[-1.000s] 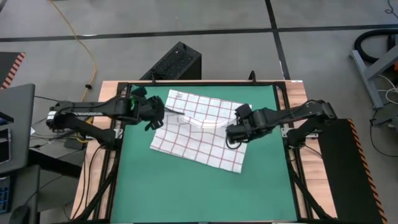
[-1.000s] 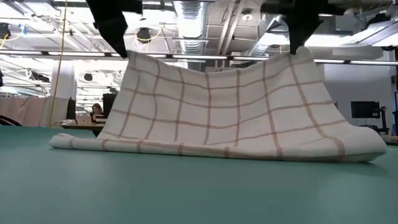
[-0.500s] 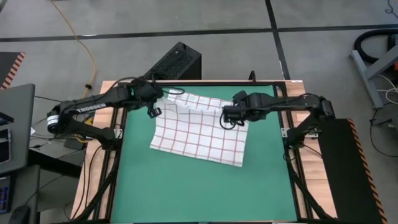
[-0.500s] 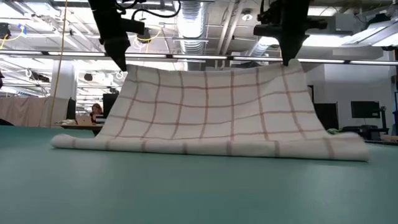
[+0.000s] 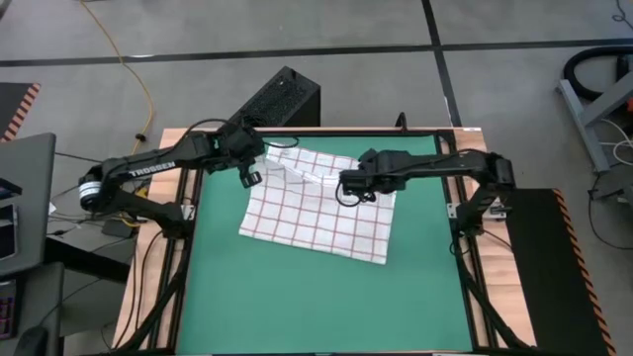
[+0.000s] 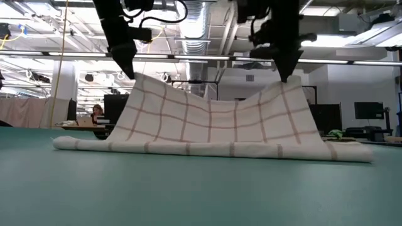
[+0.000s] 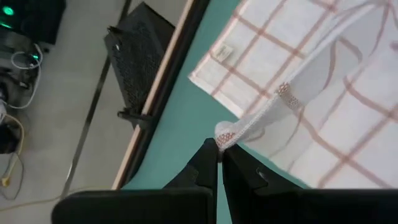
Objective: Roll towel
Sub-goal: Roll the white towel
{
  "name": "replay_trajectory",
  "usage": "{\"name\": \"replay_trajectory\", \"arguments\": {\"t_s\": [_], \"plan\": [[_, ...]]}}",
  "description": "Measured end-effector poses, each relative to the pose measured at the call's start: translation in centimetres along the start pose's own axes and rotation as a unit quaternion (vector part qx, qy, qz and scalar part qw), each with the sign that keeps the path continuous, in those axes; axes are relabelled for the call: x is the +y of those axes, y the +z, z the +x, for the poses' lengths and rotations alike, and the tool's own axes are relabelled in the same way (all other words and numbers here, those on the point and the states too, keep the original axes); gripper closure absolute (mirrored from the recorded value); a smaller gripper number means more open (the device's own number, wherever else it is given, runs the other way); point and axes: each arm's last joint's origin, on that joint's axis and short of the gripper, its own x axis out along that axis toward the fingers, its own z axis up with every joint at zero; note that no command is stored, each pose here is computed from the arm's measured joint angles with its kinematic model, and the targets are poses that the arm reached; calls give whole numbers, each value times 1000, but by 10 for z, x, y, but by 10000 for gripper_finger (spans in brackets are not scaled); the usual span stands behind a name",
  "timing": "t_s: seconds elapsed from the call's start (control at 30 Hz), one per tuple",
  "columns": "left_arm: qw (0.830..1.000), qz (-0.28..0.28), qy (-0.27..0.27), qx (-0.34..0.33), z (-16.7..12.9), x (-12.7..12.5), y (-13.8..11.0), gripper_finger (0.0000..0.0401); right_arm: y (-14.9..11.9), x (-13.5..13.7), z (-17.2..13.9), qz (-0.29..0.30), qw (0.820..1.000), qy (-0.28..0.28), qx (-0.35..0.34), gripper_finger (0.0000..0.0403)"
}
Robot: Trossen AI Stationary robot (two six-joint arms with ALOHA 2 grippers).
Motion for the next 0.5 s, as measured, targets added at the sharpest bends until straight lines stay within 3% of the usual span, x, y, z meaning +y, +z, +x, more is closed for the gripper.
{"name": "replay_trajectory", "arguments": {"t_s": [0.17,0.5], "plan": [[1000,-8,-17,-1,7,7,0,401,0,8,18,-24,997,-43,55,403],[999,0,-33,9,27,3,6,401,-4,5,8,0,998,-16,59,403]]}}
